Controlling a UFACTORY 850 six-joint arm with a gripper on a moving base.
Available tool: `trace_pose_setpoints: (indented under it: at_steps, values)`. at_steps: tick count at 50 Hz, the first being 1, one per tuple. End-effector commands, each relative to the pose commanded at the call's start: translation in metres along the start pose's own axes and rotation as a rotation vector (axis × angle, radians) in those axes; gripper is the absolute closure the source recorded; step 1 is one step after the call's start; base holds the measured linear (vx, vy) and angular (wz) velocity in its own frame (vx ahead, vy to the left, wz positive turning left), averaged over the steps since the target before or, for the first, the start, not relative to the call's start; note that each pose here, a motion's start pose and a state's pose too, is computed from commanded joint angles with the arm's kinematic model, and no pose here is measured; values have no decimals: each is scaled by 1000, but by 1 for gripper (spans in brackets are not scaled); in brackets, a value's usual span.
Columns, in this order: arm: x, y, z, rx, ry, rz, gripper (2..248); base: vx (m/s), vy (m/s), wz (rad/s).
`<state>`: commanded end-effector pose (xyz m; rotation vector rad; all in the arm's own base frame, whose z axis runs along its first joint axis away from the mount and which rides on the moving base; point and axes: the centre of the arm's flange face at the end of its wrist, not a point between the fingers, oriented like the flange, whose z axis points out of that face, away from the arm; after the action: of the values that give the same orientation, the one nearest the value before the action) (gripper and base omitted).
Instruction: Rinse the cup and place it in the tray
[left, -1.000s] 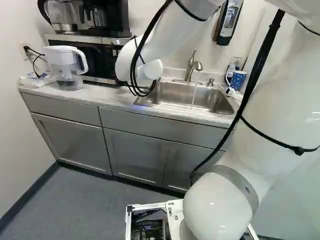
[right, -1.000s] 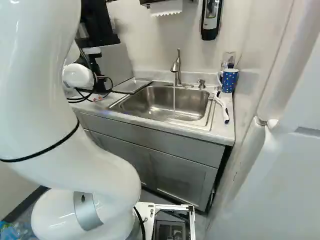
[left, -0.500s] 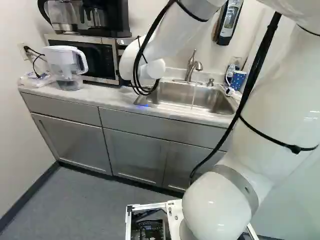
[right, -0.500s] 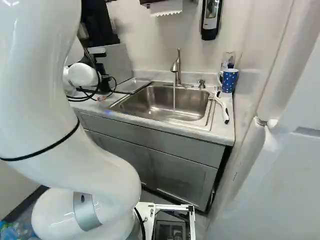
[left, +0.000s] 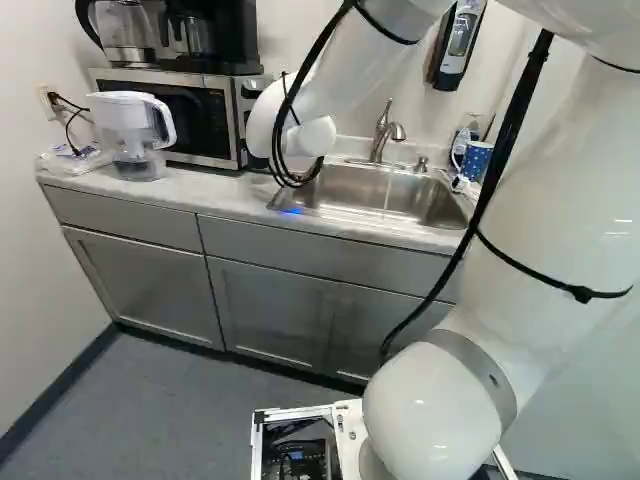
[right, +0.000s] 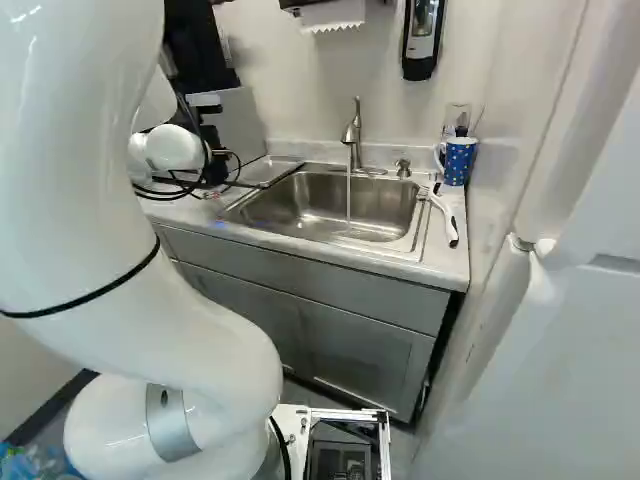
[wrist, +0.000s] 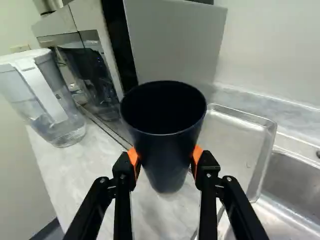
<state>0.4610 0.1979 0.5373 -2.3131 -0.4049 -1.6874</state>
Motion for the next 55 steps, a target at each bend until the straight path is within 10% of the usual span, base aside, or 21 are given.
trace_pose_setpoints:
  at_steps: [55]
  values:
    - [3, 73, 1, -138, 5, 43, 129, 0, 0, 0]
